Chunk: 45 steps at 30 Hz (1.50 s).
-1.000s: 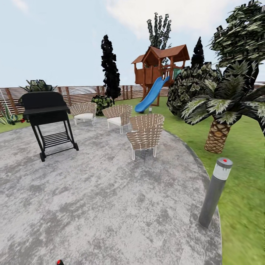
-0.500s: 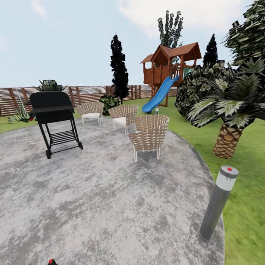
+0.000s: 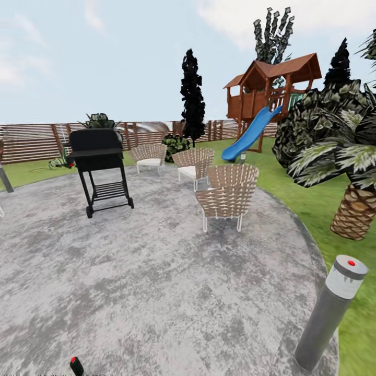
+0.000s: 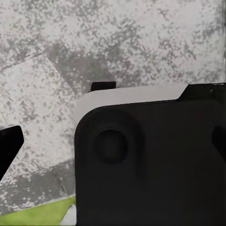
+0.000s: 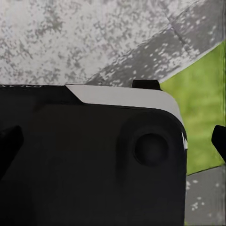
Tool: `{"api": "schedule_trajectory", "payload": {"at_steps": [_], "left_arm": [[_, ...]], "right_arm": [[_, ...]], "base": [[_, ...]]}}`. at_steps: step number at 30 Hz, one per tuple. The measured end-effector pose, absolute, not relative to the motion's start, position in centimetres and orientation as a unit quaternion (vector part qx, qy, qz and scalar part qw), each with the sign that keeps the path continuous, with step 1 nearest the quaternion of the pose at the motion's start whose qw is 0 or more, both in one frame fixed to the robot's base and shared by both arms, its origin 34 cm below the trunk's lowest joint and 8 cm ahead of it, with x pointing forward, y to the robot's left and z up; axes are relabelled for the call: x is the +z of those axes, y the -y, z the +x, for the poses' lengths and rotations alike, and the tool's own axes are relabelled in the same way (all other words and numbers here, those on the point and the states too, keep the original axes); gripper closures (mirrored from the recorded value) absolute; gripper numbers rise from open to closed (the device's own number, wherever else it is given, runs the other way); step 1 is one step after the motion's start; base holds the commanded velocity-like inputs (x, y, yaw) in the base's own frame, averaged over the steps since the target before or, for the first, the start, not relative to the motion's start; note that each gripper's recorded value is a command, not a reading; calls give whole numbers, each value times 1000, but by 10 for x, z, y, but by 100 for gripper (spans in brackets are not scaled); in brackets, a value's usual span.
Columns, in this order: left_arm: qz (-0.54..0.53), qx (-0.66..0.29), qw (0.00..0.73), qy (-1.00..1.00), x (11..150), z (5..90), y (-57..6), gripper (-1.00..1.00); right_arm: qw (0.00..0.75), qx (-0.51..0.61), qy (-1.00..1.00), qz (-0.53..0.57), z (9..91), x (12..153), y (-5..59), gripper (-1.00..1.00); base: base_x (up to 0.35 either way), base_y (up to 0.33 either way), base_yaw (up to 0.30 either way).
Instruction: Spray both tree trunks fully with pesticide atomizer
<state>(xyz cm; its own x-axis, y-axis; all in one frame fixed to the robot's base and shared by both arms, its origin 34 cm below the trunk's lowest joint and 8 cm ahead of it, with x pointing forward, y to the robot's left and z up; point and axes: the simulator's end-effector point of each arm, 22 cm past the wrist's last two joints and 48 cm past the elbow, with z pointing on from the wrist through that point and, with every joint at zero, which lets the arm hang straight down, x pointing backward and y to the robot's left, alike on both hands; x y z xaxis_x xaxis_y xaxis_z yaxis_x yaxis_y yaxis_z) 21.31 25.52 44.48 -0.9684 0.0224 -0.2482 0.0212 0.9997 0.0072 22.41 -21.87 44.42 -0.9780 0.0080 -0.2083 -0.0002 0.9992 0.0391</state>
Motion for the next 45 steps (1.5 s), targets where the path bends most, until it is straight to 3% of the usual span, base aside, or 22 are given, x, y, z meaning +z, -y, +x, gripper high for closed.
{"api": "schedule_trajectory", "payload": {"at_steps": [20, 33, 45], "left_arm": [[13, -1, 124, -992, 445, 213, -252, -100], [12, -6, 120, -993, 444, 210, -249, -100], [11, -1, 120, -993, 444, 209, -253, -100]], "right_arm": [[105, 20, -994, 2, 224, 444, 218, -100], [105, 20, -994, 1, 224, 444, 218, -100], [105, 20, -994, 1, 224, 444, 218, -100]], "base": [[129, -295, 280], [25, -21, 280], [277, 0, 281]]}}
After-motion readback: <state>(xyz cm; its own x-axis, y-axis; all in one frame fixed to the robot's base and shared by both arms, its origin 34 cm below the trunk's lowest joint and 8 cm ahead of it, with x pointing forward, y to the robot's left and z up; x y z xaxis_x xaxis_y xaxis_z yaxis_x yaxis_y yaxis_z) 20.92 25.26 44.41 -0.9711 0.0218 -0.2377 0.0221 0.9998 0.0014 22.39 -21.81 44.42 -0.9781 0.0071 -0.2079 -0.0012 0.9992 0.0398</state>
